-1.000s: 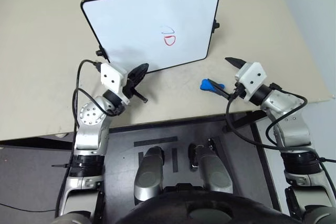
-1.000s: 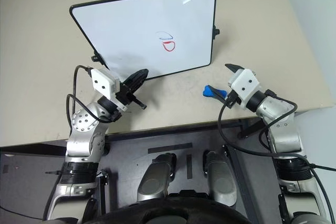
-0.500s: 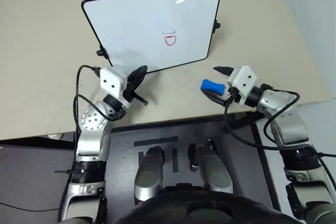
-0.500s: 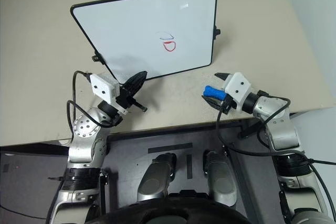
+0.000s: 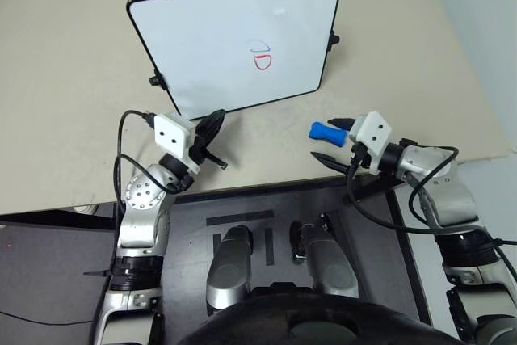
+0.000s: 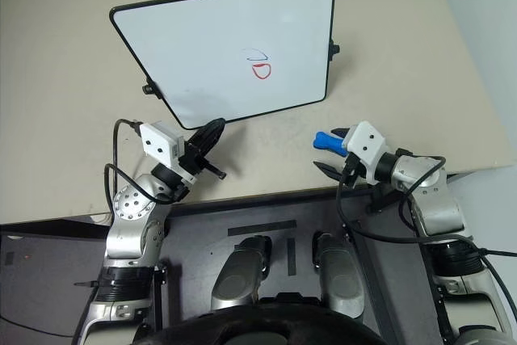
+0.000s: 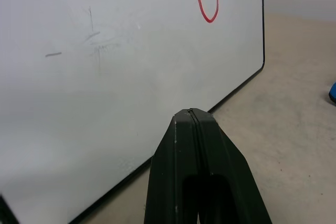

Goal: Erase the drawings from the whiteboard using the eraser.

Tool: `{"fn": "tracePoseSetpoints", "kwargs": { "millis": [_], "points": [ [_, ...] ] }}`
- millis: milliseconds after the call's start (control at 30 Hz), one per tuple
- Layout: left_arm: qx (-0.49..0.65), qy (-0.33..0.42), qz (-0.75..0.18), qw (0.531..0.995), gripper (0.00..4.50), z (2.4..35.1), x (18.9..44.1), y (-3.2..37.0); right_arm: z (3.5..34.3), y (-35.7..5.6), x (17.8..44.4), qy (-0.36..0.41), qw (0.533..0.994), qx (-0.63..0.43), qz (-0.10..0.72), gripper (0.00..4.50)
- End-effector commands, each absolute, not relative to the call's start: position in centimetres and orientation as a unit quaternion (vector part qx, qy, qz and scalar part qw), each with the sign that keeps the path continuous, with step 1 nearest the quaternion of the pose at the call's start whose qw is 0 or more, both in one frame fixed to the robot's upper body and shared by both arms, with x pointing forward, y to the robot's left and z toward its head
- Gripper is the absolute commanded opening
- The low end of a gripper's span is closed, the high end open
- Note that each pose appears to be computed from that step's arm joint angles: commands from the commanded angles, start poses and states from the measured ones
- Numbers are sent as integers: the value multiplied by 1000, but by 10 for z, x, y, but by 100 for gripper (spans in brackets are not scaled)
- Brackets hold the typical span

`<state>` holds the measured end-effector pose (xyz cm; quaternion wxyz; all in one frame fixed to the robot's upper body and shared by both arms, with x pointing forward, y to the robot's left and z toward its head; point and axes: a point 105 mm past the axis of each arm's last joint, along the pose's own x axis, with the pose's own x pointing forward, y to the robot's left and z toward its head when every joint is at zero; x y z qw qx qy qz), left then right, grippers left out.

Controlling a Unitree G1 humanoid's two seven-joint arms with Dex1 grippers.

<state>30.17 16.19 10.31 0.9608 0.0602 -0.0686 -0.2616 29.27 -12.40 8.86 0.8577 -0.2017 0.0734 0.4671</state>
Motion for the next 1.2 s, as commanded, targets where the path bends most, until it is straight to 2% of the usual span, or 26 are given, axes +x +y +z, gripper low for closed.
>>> {"fn": "tracePoseSetpoints", "kwargs": {
  "millis": [33,300,567,1000,1200],
  "points": [
    [64,-100,-267,956,0,118,300,156,97,-122,291,58,853,-216,470,425],
    [65,-99,-268,956,0,118,301,156,93,-120,287,60,853,-220,469,425],
    [65,-99,-269,956,0,118,301,157,107,-117,289,26,855,-234,462,425],
    [62,-101,-272,955,0,118,303,153,89,-120,281,66,842,-237,479,425],
    [62,-101,-272,955,0,119,303,153,82,-122,289,79,847,-238,469,425]
  ]
}}
